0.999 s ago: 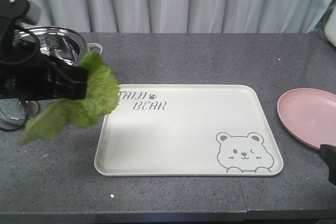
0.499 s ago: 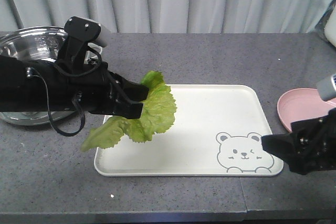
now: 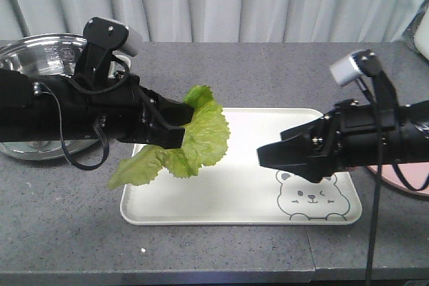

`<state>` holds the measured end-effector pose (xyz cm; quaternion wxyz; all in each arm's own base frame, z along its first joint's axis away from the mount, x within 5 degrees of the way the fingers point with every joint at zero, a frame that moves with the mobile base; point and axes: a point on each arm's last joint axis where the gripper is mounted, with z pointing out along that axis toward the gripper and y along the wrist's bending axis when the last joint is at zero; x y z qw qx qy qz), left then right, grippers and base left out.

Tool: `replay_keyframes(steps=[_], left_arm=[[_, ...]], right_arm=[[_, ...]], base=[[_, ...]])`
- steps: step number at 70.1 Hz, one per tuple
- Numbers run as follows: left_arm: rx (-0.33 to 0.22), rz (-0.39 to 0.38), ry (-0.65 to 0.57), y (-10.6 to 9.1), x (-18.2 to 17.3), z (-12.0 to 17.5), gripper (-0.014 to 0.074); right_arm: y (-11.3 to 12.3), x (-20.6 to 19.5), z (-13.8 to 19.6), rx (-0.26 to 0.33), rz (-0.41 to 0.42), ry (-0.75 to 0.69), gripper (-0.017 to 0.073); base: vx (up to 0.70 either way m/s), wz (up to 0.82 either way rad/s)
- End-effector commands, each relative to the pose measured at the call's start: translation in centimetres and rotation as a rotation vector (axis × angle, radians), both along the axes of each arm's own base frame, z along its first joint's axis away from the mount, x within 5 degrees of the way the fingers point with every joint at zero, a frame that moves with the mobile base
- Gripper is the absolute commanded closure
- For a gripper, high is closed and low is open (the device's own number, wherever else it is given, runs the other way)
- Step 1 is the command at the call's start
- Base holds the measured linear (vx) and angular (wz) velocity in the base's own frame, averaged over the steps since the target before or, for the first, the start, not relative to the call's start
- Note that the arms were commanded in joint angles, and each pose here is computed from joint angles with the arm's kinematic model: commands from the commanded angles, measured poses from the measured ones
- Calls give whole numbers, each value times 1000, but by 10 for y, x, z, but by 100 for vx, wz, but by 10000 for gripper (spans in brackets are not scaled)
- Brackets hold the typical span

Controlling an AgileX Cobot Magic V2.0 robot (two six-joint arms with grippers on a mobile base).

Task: Transfer vegetables to tray and serve
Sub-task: 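Grasp the lettuce leaf with the right gripper from the left gripper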

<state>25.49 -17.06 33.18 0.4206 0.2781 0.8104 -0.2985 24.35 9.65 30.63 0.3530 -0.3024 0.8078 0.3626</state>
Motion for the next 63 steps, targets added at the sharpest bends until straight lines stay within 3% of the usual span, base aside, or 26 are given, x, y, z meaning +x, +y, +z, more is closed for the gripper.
replay_keyframes(steps=[1, 9, 18, 26, 35, 50, 63], left_arm=[[-67, 30, -52, 1, -3, 20, 599], [-66, 28, -51, 0, -3, 20, 599], [-66, 25, -49, 0, -3, 20, 599], [-65, 19, -44, 0, -4, 20, 599], [-63, 6, -35, -1, -5, 19, 599], [-64, 5, -34, -1, -5, 19, 599], [-64, 5, -34, -1, -5, 19, 599]], right_arm=[[19, 9, 18, 66, 36, -34, 55], [39, 18, 15, 89, 126, 20, 55], [53, 28, 15, 183, 220, 88, 55], [58, 37, 12, 259, 229, 115, 55], [63, 41, 9, 301, 231, 115, 55], [73, 39, 7, 295, 246, 100, 80], [73, 42, 6, 283, 223, 85, 250]], base=[[0, 0], [0, 0], [0, 0], [0, 0], [0, 0], [0, 0], [0, 0]])
